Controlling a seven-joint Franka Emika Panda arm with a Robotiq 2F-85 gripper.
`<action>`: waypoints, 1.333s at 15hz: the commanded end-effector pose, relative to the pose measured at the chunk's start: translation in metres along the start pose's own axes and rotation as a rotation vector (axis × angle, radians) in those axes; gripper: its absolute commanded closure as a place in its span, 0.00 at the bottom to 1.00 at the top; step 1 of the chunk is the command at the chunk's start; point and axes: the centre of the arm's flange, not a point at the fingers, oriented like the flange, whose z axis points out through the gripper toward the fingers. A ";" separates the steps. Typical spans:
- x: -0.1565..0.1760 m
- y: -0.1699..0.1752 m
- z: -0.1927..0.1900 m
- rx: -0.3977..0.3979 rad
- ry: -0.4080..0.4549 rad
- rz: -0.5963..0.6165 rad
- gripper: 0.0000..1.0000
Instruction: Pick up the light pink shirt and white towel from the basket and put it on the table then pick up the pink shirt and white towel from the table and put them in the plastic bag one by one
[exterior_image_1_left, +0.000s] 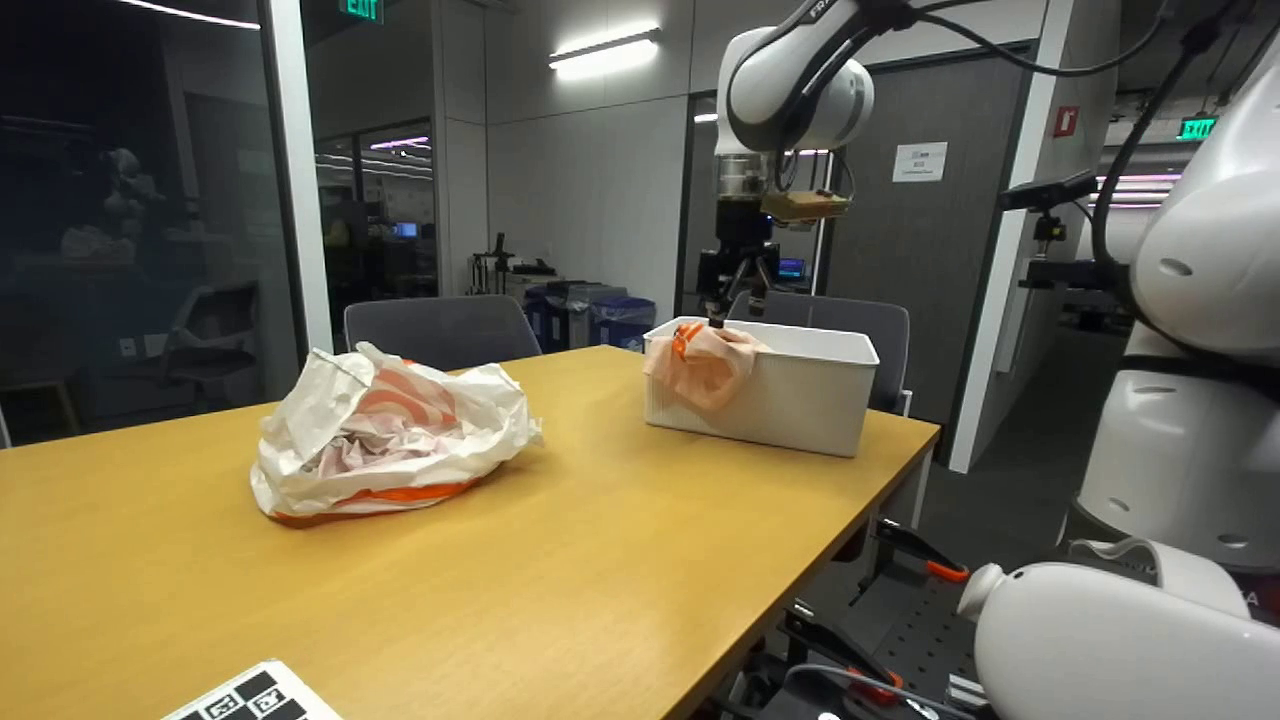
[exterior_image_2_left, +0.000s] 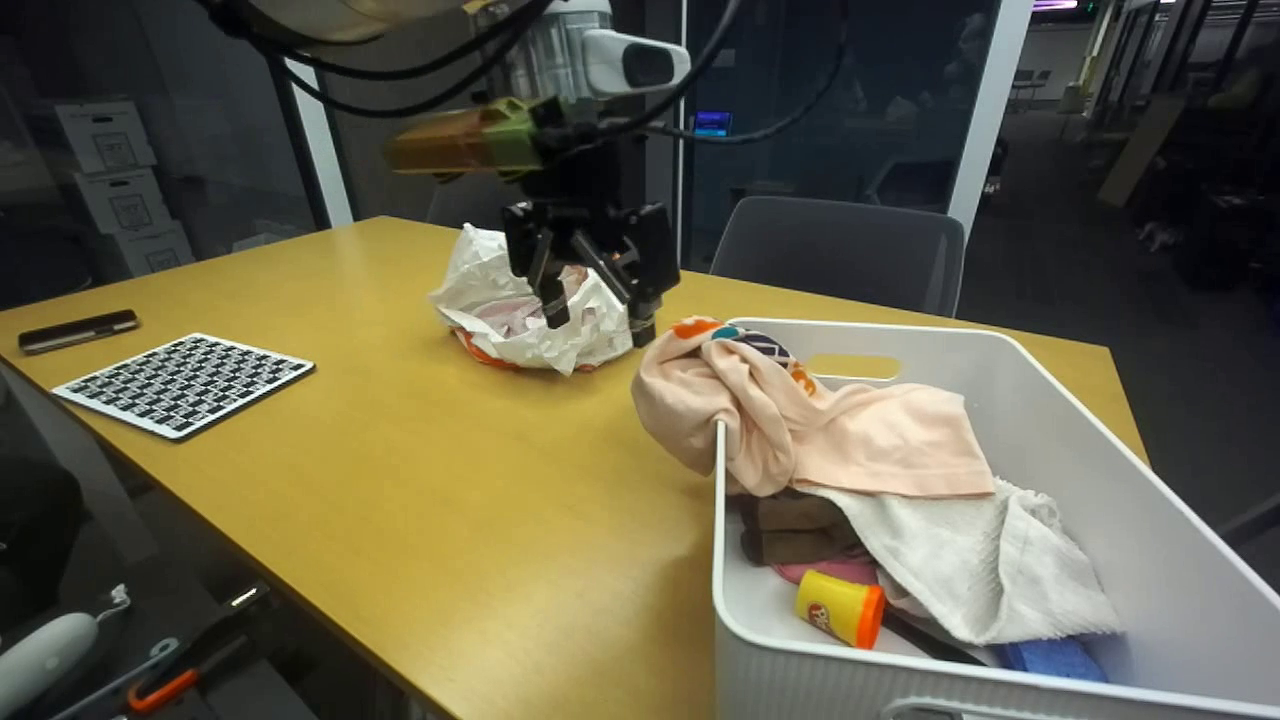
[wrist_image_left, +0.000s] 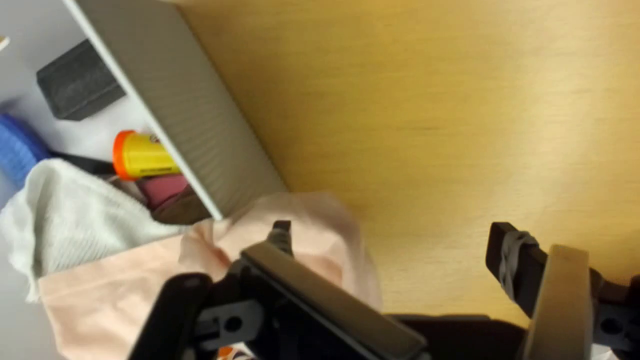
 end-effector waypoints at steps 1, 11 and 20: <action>0.051 0.010 0.012 -0.071 0.045 -0.025 0.00; 0.085 0.028 0.055 -0.123 0.066 -0.069 0.42; 0.066 0.035 0.027 -0.102 0.085 -0.043 1.00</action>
